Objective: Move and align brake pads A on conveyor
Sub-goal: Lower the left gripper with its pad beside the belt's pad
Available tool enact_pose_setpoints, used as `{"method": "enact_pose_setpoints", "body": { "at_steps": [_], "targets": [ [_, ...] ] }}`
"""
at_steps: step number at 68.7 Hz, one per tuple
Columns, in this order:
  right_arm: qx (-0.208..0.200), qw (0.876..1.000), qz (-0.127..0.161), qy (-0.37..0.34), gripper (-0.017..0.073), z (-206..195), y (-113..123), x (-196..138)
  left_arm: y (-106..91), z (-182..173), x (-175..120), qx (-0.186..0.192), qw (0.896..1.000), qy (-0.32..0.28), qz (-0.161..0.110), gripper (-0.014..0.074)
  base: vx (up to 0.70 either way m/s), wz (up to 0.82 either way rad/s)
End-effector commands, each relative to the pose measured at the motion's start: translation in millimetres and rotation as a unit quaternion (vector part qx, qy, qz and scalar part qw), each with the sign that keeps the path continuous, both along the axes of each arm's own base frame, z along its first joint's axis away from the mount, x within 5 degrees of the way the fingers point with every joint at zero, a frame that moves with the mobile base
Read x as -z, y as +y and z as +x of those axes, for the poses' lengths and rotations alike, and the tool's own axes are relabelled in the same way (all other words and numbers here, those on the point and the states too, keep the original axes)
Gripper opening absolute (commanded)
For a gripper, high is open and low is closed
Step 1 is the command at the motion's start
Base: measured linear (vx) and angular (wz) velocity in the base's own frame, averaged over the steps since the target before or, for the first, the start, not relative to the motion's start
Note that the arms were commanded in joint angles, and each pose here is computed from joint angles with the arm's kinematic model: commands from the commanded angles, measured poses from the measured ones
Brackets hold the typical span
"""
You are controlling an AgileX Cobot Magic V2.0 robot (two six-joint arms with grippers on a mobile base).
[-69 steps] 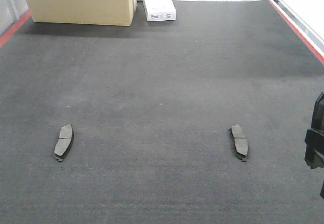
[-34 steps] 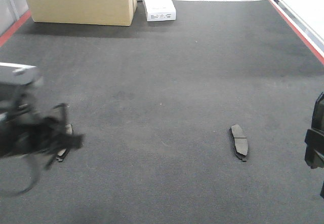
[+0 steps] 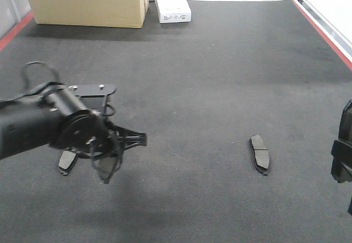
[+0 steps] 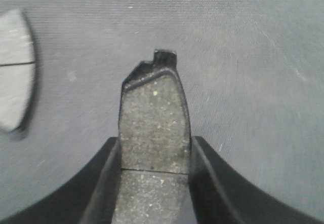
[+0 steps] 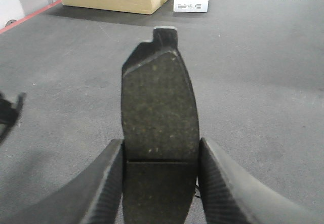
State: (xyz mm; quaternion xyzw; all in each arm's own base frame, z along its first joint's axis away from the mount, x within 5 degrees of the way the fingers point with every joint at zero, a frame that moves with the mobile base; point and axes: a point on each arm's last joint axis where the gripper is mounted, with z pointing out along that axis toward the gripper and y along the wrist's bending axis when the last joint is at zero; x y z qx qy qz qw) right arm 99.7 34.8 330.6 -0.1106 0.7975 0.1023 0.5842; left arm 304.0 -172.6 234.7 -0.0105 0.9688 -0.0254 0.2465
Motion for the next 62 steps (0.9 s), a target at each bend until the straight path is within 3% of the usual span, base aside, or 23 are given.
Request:
{"method": "enact_pose_setpoints", "body": {
  "at_steps": [1, 12, 20, 34, 45, 62],
  "targets": [
    [-0.013, 0.998, 0.012, -0.060, -0.0007, 1.1, 2.3, -18.4, -6.0, 13.9, -20.6, -0.008, 0.999, -0.036, -0.024, 0.0072, 0.00, 0.00],
    [-0.013, 0.998, 0.012, -0.060, -0.0007, 1.1, 2.3, -18.4, -6.8, 33.5, -13.4, -0.053, 0.997, -0.001, -0.051, 0.0127, 0.00, 0.00],
    [-0.013, 0.998, 0.012, -0.060, -0.0007, 1.1, 2.3, -18.4, -4.5, 44.1, -8.4, -0.065, 0.995, 0.006, -0.071, 0.0157, 0.00, 0.00],
    [-0.013, 0.998, 0.012, -0.060, -0.0007, 1.1, 2.3, -18.4, 7.1, 63.3, 6.5, -0.047, 0.997, 0.023, -0.052, 0.0208, 0.00, 0.00],
    [-0.013, 0.998, 0.012, -0.060, -0.0007, 1.1, 2.3, -18.4, 7.6, 72.3, 21.3, -0.036, 0.997, 0.052, -0.053, 0.0282, 0.00, 0.00],
    [-0.013, 0.998, 0.012, -0.060, -0.0007, 1.1, 2.3, -18.4, 7.1, 74.4, 21.7, -0.012, 0.998, 0.044, -0.042, 0.0378, 0.00, 0.00]
  ]
}}
